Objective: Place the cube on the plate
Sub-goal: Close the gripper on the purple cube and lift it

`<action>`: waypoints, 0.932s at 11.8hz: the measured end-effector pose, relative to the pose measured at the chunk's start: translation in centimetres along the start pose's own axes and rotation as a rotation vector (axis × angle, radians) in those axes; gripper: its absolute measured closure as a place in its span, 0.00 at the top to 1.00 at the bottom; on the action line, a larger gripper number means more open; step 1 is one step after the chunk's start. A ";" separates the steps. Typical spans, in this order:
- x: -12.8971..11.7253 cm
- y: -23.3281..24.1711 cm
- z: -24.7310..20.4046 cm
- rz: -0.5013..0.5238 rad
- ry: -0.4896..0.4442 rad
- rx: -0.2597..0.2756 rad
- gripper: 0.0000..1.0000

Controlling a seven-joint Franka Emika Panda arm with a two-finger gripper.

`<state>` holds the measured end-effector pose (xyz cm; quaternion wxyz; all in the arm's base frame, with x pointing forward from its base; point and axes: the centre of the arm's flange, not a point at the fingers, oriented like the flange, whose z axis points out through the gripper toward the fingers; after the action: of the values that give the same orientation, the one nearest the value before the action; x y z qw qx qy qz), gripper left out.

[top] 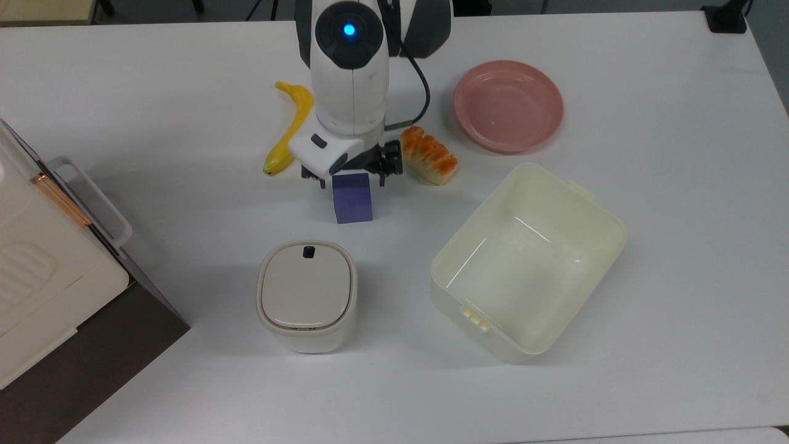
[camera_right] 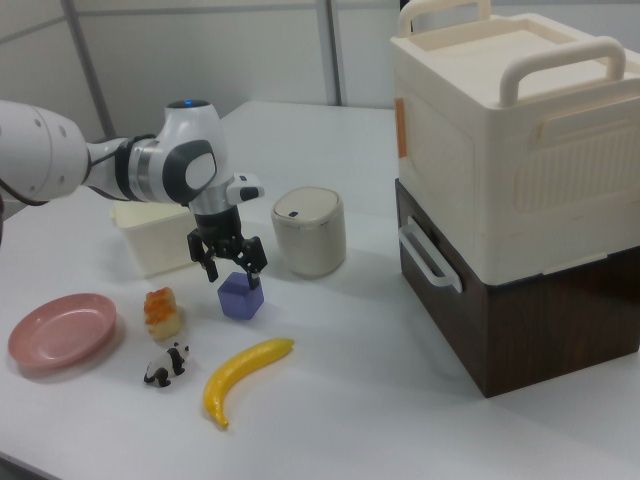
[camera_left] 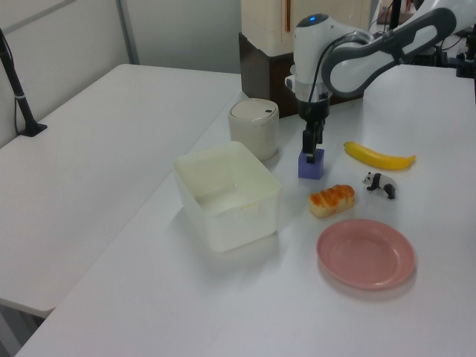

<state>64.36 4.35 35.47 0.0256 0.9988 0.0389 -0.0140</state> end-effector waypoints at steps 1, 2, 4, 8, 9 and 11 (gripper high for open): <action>0.2 -0.2 0.8 0.004 0.002 0.003 1.00; 0.3 -0.2 1.5 0.005 -0.004 0.004 1.00; 0.5 -0.3 2.3 0.007 -0.006 0.005 0.96; 0.7 -0.3 1.9 0.007 0.004 0.005 0.58; 0.6 -0.1 0.7 0.008 0.016 0.004 0.58; -0.1 -0.2 -1.9 -0.005 0.021 -0.001 0.58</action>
<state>64.30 4.61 37.36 0.0256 0.9988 0.0415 -0.0035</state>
